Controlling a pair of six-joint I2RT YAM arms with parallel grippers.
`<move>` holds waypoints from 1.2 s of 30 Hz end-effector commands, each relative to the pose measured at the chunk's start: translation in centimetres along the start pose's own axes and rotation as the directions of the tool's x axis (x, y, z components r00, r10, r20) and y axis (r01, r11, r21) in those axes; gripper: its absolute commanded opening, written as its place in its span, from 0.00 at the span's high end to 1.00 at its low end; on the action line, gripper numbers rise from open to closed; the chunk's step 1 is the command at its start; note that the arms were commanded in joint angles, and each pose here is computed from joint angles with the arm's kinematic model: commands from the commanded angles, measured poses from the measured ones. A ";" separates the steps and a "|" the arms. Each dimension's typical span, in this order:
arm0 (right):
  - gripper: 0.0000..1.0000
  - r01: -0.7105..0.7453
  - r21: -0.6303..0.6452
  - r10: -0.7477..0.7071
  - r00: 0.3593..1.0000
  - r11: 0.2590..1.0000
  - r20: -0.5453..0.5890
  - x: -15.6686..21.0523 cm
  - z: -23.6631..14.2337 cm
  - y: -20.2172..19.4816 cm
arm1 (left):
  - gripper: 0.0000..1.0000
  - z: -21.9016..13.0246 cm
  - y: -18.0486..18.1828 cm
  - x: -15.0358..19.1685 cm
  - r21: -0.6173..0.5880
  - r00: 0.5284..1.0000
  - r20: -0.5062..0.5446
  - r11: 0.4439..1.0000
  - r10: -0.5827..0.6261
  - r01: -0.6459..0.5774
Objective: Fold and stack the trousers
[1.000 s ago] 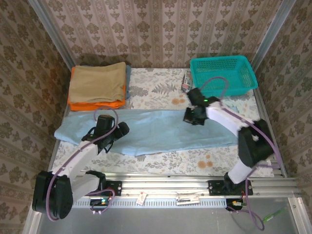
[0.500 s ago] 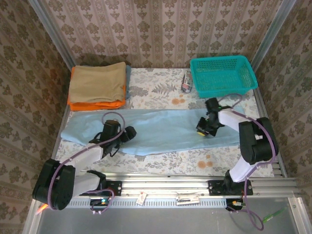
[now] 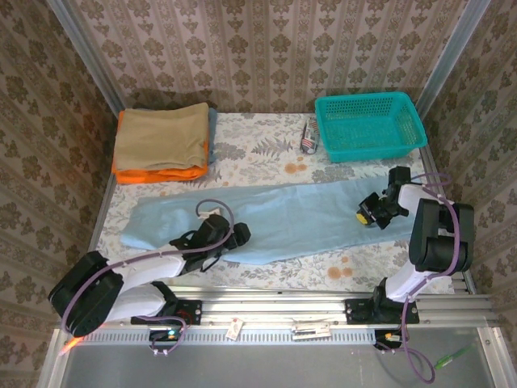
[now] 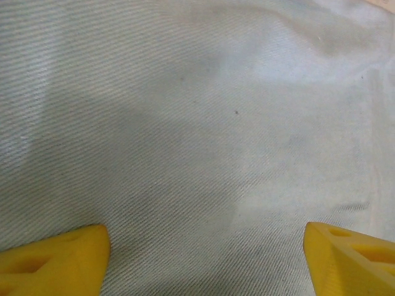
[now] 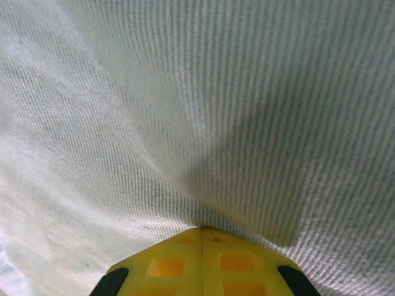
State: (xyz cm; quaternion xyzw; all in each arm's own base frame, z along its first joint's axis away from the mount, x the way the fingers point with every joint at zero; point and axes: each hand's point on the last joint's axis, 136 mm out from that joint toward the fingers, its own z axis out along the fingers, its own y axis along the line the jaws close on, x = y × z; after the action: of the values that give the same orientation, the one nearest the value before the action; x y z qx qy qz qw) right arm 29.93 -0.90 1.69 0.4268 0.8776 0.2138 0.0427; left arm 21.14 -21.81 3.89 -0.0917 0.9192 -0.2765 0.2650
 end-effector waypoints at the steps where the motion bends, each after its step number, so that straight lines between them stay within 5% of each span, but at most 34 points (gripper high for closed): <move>1: 1.00 -0.007 -0.014 0.008 0.999 1.000 0.053 -1.4 -1.3 0.3 | 0.18 0.7 1.2 4.2 -0.065 0.992 -0.126 0.998 -0.013 0.005; 5: 0.99 0.129 -0.014 -0.127 0.986 0.992 0.105 -0.1 -3.5 3.5 | 0.17 0.2 -1.4 3.7 -0.021 0.987 -0.146 0.998 0.060 -0.064; 10: 0.97 0.435 0.016 -0.434 0.894 0.900 0.106 6.1 -3.9 10.5 | 0.11 -3.6 -2.1 -1.4 -0.044 0.992 -0.051 0.992 0.116 -0.118; 19: 0.99 0.713 -0.031 -0.714 0.699 0.700 -0.036 16.8 3.4 21.0 | 0.09 -10.9 6.5 -10.7 -0.118 0.977 0.180 0.984 -0.111 0.134; 30: 1.00 0.732 0.122 -0.723 0.681 0.671 -0.111 14.0 10.9 21.4 | 0.11 -7.7 8.6 -13.1 -0.029 0.951 0.130 0.958 -0.281 0.287; 36: 0.99 0.745 0.141 -0.732 0.667 0.652 -0.137 12.5 12.4 21.2 | 0.13 -6.4 15.4 -12.8 -0.112 0.882 0.237 0.890 -0.407 0.441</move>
State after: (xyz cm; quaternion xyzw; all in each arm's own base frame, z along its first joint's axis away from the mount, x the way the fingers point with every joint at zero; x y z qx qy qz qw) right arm 40.51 26.09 2.19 0.0356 0.9859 0.1491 0.0665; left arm 27.57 -3.87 5.97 -0.3081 0.8834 -0.2395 0.2595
